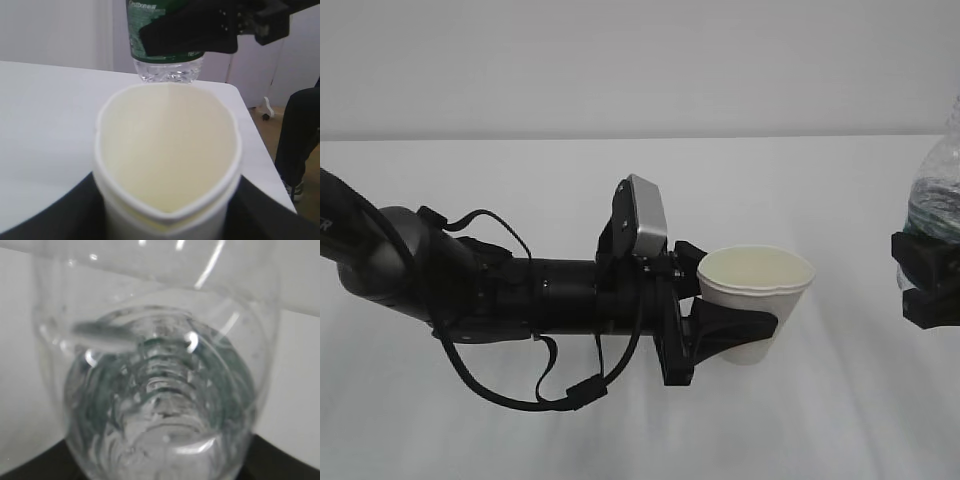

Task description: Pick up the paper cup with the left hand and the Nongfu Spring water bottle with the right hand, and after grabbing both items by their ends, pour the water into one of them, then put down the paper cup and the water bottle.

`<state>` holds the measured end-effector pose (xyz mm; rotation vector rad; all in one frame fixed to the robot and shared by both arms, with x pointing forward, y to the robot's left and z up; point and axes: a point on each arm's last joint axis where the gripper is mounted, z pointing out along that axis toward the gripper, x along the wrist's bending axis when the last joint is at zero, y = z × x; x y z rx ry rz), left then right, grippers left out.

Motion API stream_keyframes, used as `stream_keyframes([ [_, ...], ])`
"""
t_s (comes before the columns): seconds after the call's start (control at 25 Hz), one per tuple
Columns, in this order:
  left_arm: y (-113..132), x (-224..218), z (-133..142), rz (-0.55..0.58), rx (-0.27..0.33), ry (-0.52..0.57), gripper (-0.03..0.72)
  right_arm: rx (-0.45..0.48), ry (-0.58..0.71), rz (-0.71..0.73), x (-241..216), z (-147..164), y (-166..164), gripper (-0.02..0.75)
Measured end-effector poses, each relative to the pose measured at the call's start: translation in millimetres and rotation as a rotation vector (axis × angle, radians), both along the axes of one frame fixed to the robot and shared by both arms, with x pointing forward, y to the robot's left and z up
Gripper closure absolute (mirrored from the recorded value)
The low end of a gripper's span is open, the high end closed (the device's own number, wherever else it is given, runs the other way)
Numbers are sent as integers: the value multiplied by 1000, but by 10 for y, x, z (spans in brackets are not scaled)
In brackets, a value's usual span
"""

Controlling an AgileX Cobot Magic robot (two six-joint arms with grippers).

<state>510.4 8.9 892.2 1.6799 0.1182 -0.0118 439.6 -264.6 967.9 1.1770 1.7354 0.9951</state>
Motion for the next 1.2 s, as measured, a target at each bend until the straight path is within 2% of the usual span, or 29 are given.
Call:
stream_keyframes([
  [0.24, -102, -118, 0, -44, 0, -2, 274, -41, 17, 14, 6, 4, -1, 372],
  [0.76, -116, -103, 16, -26, -12, 3, 274, -237, 8, 94, 90, 88, 9, 372],
  [1.2, -121, -94, 25, -21, -16, 2, 274, -318, -5, 130, 92, 90, 9, 372],
])
